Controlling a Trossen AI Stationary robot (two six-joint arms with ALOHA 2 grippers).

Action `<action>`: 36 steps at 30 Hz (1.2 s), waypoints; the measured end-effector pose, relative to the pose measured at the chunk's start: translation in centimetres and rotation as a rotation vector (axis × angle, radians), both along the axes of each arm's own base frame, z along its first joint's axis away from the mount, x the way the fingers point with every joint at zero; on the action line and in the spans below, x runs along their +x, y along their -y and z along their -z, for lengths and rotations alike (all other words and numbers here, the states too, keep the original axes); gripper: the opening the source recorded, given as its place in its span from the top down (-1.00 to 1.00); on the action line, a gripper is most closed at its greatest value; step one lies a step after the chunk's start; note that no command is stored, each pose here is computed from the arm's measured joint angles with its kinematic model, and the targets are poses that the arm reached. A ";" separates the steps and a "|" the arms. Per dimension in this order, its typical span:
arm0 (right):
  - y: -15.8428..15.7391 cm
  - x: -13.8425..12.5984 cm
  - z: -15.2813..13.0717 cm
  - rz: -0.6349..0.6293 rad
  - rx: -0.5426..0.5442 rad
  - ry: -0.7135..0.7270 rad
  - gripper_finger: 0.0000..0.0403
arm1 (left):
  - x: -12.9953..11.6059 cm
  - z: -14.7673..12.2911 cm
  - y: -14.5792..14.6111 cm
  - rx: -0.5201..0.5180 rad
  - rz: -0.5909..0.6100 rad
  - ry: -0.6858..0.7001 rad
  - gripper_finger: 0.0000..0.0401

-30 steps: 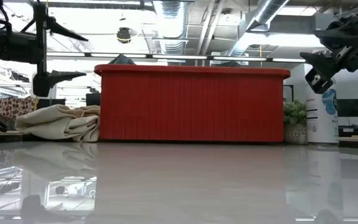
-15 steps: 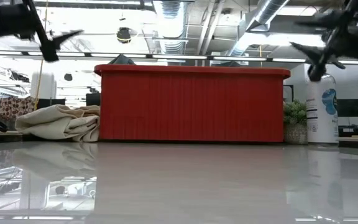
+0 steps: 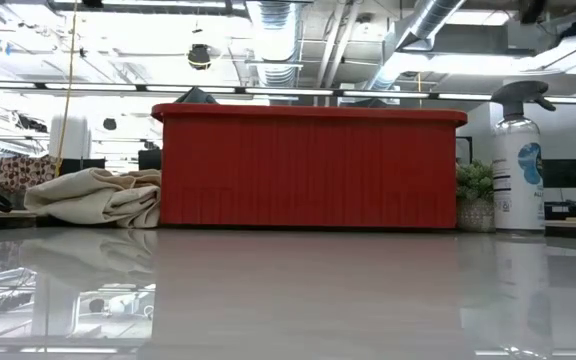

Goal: Fold Laundry from Bin
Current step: Put the white shirt in the center of the table

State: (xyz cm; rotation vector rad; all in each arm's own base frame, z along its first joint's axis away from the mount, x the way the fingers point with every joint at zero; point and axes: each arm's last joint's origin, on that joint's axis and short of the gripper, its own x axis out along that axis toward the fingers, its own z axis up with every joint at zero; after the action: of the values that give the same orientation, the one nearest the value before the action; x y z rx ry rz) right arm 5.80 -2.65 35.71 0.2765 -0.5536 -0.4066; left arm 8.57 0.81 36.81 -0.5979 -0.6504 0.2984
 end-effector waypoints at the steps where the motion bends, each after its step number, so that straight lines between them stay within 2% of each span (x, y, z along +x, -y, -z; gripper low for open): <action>1: 0.2 0.2 -1.2 0.044 -0.015 -0.045 -0.05 | 0.5 -0.9 0.0 0.008 -0.013 -0.036 -0.80; 5: 1.1 2.0 -5.7 0.198 -0.075 -0.225 -0.05 | 2.4 -3.8 0.1 0.034 -0.036 -0.205 -0.80; 8: 2.3 4.5 -8.2 0.301 -0.119 -0.382 -0.05 | 3.5 -5.5 0.1 0.043 -0.059 -0.319 -0.80; 13: 4.7 9.1 -10.9 0.372 -0.207 -0.603 -0.05 | 4.8 -7.5 -0.1 0.016 -0.110 -0.461 -0.80; 17: 6.9 12.7 -11.4 0.380 -0.195 -0.719 -0.05 | 4.8 -8.6 -0.6 -0.034 -0.161 -0.522 -0.80; 19: 8.3 14.1 -11.0 0.386 -0.167 -0.792 -0.05 | 4.7 -8.9 -0.8 -0.040 -0.181 -0.553 -0.80; 22: 10.5 16.1 -9.8 0.384 -0.068 -0.882 -0.05 | 4.6 -9.0 -1.1 -0.049 -0.198 -0.573 -0.80; 29: 15.8 19.8 -4.9 0.332 0.109 -1.101 -0.06 | 4.7 -8.1 -1.6 -0.059 -0.201 -0.661 -0.80; 36: 19.9 22.3 0.8 0.290 0.299 -1.219 -0.27 | 5.1 -7.4 -2.1 -0.107 -0.217 -0.706 -0.80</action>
State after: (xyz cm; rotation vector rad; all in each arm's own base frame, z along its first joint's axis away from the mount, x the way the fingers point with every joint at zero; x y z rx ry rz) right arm 28.13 -22.55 34.87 0.1861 0.6787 -0.8396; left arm 13.64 2.96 44.21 -0.4788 -0.0143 0.7105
